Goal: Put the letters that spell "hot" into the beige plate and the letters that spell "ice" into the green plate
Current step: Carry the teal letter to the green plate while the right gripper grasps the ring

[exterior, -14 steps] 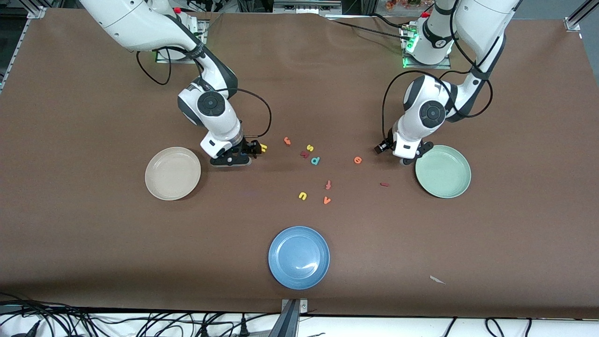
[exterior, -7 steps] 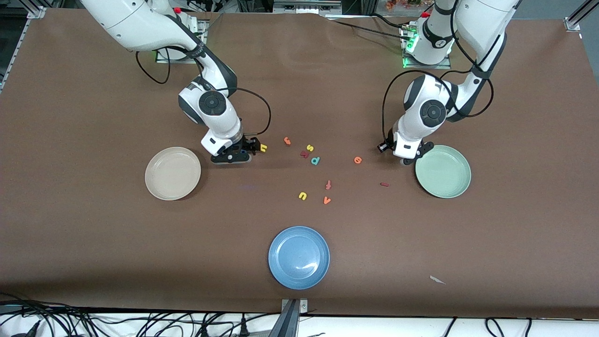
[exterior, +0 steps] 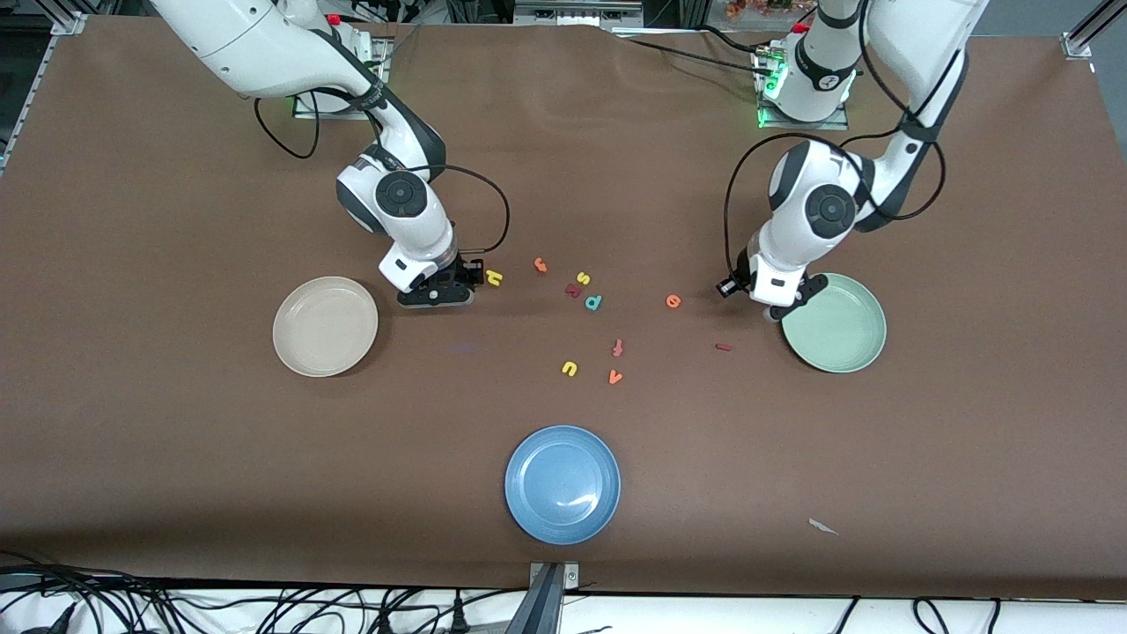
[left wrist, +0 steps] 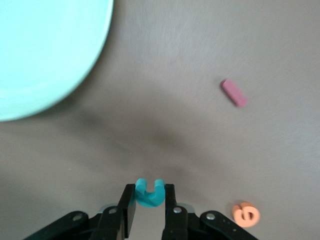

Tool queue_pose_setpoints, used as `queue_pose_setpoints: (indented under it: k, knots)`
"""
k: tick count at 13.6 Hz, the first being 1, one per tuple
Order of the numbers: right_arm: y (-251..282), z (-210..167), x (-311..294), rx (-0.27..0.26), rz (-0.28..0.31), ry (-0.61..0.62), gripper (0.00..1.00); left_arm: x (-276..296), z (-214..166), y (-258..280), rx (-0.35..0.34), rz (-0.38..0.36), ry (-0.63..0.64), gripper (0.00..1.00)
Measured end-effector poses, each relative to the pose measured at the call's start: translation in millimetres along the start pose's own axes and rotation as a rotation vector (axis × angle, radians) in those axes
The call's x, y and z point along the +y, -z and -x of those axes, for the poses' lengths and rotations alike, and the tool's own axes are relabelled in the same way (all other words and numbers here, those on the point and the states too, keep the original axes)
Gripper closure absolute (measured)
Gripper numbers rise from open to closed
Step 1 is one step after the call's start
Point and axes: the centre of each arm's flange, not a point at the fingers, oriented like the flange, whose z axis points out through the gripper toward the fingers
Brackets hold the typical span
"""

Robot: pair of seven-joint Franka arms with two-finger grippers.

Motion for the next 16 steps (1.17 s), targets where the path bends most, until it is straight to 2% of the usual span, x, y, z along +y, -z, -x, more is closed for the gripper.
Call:
queue_pose_setpoints:
  k: [1,4,5,6,7,9,13,16]
  knots:
    - [0.0,0.0,0.0,0.0,0.0,0.001,0.36,-1.1,-10.2,22.8,-0.016,-0.02,-0.015,0.72]
    - [3.3,-1.2,-0.6,0.008,-0.002,0.001,0.59,-24.9,-49.9,87.8,-0.091,-0.077,-0.095,0.72]
    - [3.3,-1.3,-0.5,0.009,-0.002,0.001,0.59,-39.2,-65.1,100.1,-0.11,-0.08,-0.127,0.72]
    - [4.3,-1.8,-0.2,0.011,-0.001,0.001,0.69,-55.7,-80.3,105.2,-0.124,-0.076,-0.156,0.72]
    - [4.9,-1.8,-0.4,0.012,-0.001,0.001,0.72,-72.9,-93.9,104.9,-0.138,-0.07,-0.182,0.72]
    - [4.8,-1.8,-0.4,0.012,-0.001,0.002,0.72,-95.8,-112.0,92.1,-0.166,-0.062,-0.215,0.72]
    - [6.7,-3.5,0.5,0.018,0.001,0.004,0.72,-93.6,-121.6,37.1,-0.189,-0.047,-0.228,0.72]
    - [30.0,-18.2,20.8,0.02,0.069,0.054,0.72,-96.4,-122.4,0.4,-0.21,-0.085,-0.257,0.72]
